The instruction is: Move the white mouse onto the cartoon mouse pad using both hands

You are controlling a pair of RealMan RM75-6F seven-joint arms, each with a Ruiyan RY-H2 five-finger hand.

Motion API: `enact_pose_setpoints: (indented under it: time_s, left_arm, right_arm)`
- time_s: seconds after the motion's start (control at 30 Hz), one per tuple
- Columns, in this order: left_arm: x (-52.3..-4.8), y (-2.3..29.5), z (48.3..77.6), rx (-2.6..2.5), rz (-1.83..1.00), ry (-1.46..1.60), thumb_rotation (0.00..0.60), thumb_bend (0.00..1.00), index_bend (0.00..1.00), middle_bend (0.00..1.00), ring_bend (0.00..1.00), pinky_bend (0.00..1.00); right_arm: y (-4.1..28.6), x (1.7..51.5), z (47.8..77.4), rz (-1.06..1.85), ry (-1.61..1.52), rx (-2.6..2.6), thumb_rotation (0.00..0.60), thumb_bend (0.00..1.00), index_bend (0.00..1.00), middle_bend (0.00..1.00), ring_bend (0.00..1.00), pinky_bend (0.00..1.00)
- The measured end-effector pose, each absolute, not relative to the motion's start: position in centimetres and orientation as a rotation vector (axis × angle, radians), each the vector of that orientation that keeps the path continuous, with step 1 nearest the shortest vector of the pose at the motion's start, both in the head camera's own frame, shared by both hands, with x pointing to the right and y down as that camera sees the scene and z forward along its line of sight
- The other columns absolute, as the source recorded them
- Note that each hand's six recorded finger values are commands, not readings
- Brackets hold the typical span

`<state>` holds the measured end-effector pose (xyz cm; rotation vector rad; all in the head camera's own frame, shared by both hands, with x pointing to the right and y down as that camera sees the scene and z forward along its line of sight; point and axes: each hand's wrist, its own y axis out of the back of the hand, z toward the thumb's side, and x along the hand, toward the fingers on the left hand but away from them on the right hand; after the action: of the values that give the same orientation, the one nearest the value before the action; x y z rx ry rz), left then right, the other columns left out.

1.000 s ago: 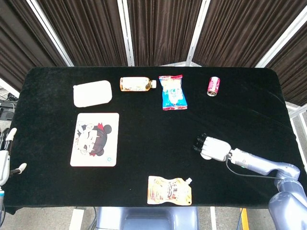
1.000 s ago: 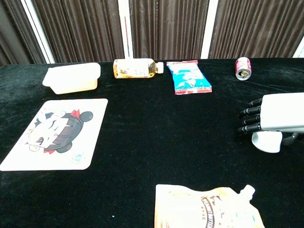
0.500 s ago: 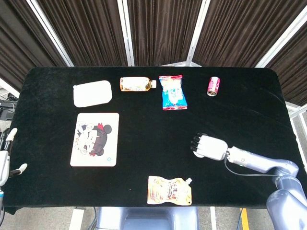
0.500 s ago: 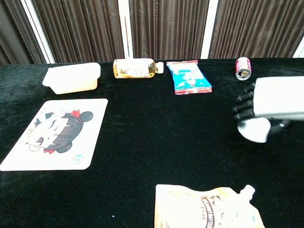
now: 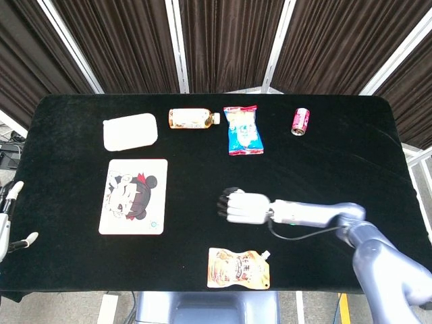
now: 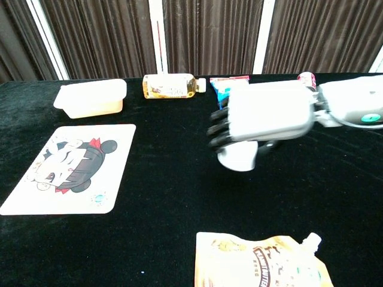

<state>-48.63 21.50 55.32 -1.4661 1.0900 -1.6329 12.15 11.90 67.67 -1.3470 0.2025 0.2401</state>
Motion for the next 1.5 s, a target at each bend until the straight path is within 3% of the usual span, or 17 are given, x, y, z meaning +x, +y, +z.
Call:
enact_pose_setpoints:
  time_s: [0.27,0.33,0.4,0.47,0.5,0.6,0.83,1.03,1.27,1.5]
  left_arm:
    - [-49.6,21.7,56.1,-1.506,-1.675,1.076,0.6,0.02,0.0,0.0,0.0,0.0]
    - [-49.8,21.7,56.2,-1.519,-1.68,1.077,0.6,0.01,0.0,0.0,0.0,0.0]
    - [-50.1,21.7,56.3,-1.528,-1.686,1.085,0.6,0.02,0.0,0.0,0.0,0.0]
    - [-50.4,21.7,56.5,-1.539,-1.697,1.091,0.6,0.02,0.0,0.0,0.0,0.0]
    - [-50.6,21.6,56.6,-1.544,-1.701,1.092,0.6,0.02,0.0,0.0,0.0,0.0]
    - [-50.8,21.6,56.8,-1.555,-1.709,1.086,0.6,0.02,0.0,0.0,0.0,0.0]
    - [-50.5,21.8,57.0,-1.579,-1.696,1.07,0.6,0.02,0.0,0.0,0.0,0.0]
    - [-50.1,21.7,57.2,-1.592,-1.661,1.057,0.6,0.02,0.0,0.0,0.0,0.0]
    - [-47.9,20.8,56.8,-1.611,-1.535,1.011,0.6,0.02,0.0,0.0,0.0,0.0]
    - [-41.9,18.1,57.0,-1.657,-1.314,0.807,0.6,0.02,0.0,0.0,0.0,0.0]
  right_arm:
    - [13.6,5.2,69.0,0.218,0.282,-1.345,0.6,0.42,0.4,0.54,0.41,0.53]
    - [14.1,4.4,69.4,0.218,0.292,-1.344,0.6,0.32,0.37,0.5,0.4,0.46]
    - [14.3,3.9,69.8,0.22,0.302,-1.331,0.6,0.09,0.2,0.32,0.29,0.31]
    - [14.1,3.8,70.2,0.24,0.307,-1.311,0.6,0.0,0.06,0.17,0.15,0.17]
    - [14.0,3.8,70.4,0.256,0.307,-1.304,0.6,0.0,0.02,0.11,0.08,0.11]
    - [13.9,3.8,70.6,0.292,0.298,-1.286,0.6,0.0,0.0,0.04,0.0,0.01]
    - [13.8,5.0,69.0,0.294,0.248,-1.264,0.6,0.0,0.0,0.02,0.0,0.0]
    - [11.8,9.3,65.5,0.355,0.12,-1.273,0.6,0.0,0.0,0.0,0.0,0.0]
    - [9.7,21.0,60.3,0.706,-0.176,-1.349,0.6,0.0,0.0,0.0,0.0,0.0]
    - [12.3,31.5,56.6,1.097,-0.559,-1.453,0.6,0.0,0.0,0.0,0.0,0.0]
